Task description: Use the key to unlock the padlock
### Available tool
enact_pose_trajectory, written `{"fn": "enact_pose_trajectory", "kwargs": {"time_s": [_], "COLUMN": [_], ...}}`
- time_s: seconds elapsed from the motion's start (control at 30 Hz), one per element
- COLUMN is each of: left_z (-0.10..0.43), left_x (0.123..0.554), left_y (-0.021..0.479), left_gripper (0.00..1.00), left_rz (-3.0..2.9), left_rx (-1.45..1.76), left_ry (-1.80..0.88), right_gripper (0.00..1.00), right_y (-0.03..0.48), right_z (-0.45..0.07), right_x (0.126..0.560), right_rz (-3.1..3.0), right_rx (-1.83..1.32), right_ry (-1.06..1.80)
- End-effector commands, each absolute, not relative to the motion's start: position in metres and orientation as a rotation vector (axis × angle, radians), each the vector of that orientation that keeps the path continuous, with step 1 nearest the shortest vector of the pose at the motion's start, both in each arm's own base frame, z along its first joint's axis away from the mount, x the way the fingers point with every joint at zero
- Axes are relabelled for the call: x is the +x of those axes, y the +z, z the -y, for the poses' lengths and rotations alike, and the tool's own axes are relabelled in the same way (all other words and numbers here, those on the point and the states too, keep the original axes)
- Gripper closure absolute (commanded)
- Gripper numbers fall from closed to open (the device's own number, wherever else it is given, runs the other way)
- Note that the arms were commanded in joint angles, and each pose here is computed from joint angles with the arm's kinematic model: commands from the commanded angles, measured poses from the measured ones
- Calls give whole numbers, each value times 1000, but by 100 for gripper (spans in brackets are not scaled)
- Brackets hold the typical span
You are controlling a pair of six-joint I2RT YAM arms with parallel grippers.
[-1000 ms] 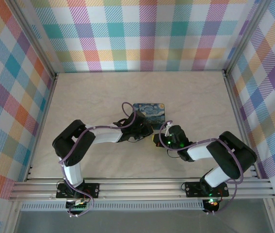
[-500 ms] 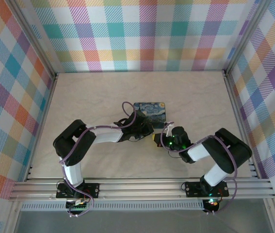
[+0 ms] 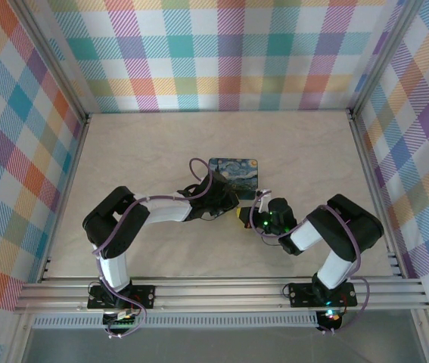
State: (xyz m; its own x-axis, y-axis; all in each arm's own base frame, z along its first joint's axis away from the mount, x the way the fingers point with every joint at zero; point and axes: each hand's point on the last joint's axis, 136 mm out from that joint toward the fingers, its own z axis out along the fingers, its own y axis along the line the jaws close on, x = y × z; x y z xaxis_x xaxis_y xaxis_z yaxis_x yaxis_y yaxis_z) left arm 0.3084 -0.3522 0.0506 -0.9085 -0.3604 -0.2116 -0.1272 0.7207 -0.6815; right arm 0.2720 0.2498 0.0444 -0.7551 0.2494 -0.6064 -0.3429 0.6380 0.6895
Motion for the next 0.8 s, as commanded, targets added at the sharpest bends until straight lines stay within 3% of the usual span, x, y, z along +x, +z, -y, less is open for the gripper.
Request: {"fn": "enact_pose_trajectory", "kwargs": {"time_s": [0.0, 0.77], "left_z": [352, 357], "left_x": [278, 279], "left_y": [16, 13], "left_gripper": [85, 85], "left_rz": [-2740, -2735], "left_rx": [-350, -364], "left_ry": [-922, -938], "right_gripper": [100, 100], "right_y": [154, 159], "right_z": [-285, -290], "right_x": [278, 279], "right_rz": [-1727, -1792], "right_rx": [-259, -190], "right_ry": [1343, 1383]}}
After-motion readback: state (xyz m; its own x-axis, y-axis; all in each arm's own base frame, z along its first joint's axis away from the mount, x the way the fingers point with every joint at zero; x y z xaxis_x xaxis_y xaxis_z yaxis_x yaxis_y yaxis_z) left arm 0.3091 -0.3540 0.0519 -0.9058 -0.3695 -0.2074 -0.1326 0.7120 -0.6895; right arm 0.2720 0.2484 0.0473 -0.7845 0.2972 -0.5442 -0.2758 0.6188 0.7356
